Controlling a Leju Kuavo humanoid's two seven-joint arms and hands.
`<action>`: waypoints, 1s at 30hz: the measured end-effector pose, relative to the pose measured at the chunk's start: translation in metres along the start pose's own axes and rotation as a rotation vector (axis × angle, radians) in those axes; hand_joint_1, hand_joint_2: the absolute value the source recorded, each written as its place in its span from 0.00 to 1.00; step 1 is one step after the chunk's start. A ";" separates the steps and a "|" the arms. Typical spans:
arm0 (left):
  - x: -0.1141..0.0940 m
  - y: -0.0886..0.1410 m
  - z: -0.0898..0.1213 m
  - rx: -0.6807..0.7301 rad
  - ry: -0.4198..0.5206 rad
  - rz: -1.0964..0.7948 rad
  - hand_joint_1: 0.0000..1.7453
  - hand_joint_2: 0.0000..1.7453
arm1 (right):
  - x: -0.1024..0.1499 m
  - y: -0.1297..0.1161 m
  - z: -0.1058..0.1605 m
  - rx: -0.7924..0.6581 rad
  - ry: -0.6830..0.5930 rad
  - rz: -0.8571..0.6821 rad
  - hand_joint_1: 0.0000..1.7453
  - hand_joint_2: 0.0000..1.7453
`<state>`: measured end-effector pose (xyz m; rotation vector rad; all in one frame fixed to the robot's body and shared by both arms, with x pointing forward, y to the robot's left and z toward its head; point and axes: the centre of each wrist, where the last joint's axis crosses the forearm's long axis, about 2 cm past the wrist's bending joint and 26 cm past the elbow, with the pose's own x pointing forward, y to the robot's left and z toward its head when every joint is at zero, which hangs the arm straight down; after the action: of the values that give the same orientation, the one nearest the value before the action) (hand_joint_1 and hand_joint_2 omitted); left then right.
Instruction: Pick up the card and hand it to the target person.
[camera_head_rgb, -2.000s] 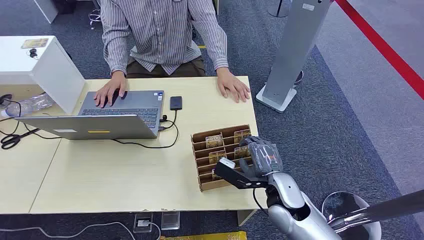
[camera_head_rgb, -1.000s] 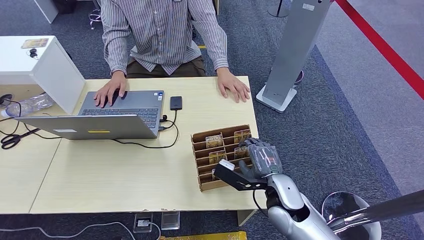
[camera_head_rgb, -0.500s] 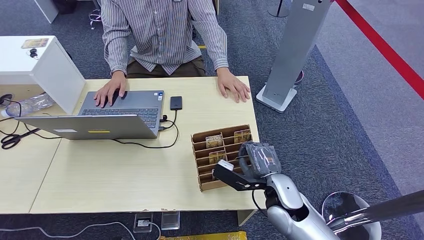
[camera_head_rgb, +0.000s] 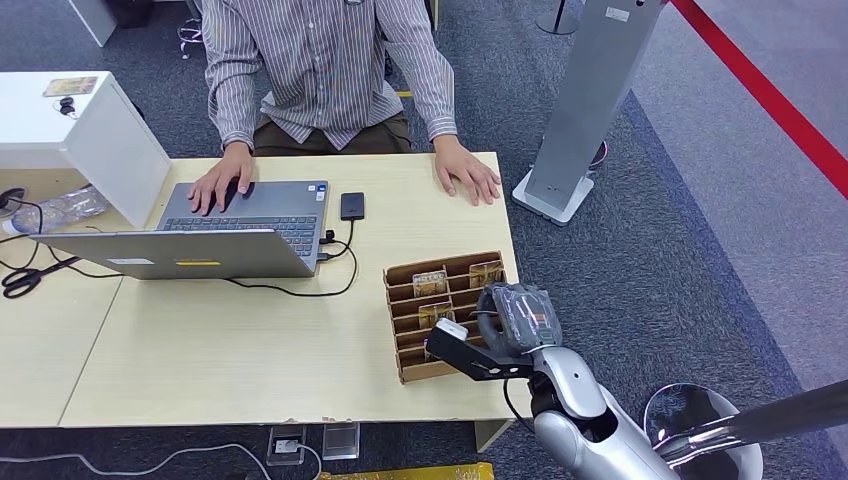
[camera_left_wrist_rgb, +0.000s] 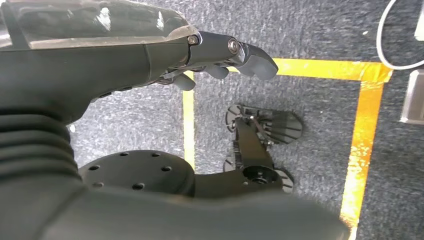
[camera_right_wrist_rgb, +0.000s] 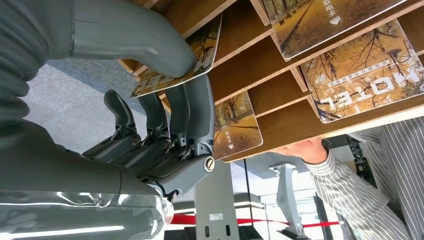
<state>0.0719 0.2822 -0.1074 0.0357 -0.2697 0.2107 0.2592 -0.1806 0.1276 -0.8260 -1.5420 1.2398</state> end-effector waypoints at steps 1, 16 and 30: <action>0.000 0.000 0.000 0.005 -0.001 -0.001 0.00 1.00 | 0.000 0.000 0.000 -0.002 0.000 -0.001 0.78 1.00; -0.004 0.004 0.000 0.024 0.009 0.014 0.00 1.00 | -0.015 -0.078 -0.020 -0.079 -0.087 -0.223 0.78 1.00; -0.001 0.007 0.000 0.021 0.013 0.009 0.00 1.00 | -0.003 -0.204 -0.037 -0.290 -0.363 -0.222 0.78 1.00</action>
<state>0.0695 0.2883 -0.1079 0.0537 -0.2552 0.2222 0.3072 -0.2235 0.3244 -0.6073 -2.0827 1.0559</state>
